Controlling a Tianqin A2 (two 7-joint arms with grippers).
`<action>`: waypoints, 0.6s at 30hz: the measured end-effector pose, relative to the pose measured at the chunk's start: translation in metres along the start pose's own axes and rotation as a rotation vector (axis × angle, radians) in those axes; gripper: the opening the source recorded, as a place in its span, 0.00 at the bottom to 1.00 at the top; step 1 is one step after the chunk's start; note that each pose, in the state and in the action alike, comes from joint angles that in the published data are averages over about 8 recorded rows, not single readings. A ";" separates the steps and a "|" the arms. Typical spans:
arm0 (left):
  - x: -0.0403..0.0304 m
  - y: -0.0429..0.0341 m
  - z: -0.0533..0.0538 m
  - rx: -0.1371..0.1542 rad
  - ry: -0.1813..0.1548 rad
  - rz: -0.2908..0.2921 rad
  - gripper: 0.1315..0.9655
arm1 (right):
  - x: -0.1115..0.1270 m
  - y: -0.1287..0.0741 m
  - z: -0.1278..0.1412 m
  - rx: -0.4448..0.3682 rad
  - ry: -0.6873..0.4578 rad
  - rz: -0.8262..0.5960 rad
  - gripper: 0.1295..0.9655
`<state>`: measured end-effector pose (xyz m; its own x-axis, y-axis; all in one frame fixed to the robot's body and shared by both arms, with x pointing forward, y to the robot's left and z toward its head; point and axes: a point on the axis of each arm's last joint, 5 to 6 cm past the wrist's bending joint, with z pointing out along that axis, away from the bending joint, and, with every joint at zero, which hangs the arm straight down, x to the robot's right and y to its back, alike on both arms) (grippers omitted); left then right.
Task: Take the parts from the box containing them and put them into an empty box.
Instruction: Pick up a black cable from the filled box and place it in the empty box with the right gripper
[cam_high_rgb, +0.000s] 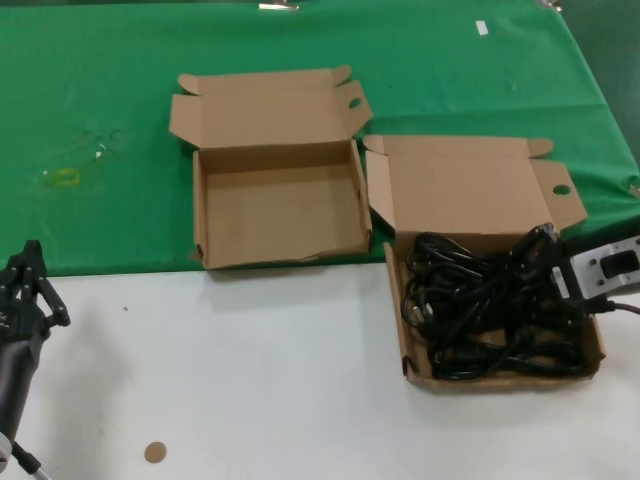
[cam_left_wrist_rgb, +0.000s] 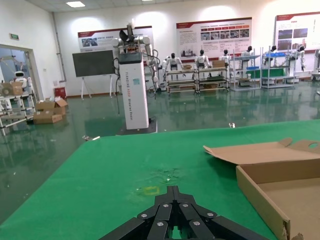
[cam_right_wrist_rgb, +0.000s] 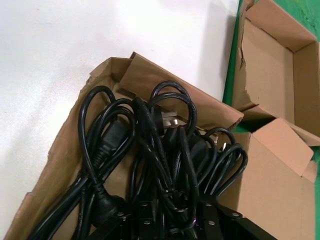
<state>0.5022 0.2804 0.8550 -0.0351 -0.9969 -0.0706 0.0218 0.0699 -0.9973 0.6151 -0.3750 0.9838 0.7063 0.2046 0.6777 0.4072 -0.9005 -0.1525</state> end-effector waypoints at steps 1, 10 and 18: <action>0.0000 0.0000 0.000 0.000 0.000 0.000 0.01 | 0.000 0.000 0.000 -0.001 -0.002 0.003 0.31; 0.0000 0.0000 0.000 0.000 0.000 0.000 0.01 | -0.001 -0.002 -0.009 0.000 -0.019 0.035 0.16; 0.0000 0.0000 0.000 0.000 0.000 0.000 0.01 | 0.007 -0.006 -0.024 0.012 -0.013 0.071 0.14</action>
<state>0.5022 0.2804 0.8550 -0.0351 -0.9969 -0.0706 0.0218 0.0699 -0.9973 0.6040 -0.3778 1.0065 0.7413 0.1451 0.6553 0.3622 -0.9084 -0.2086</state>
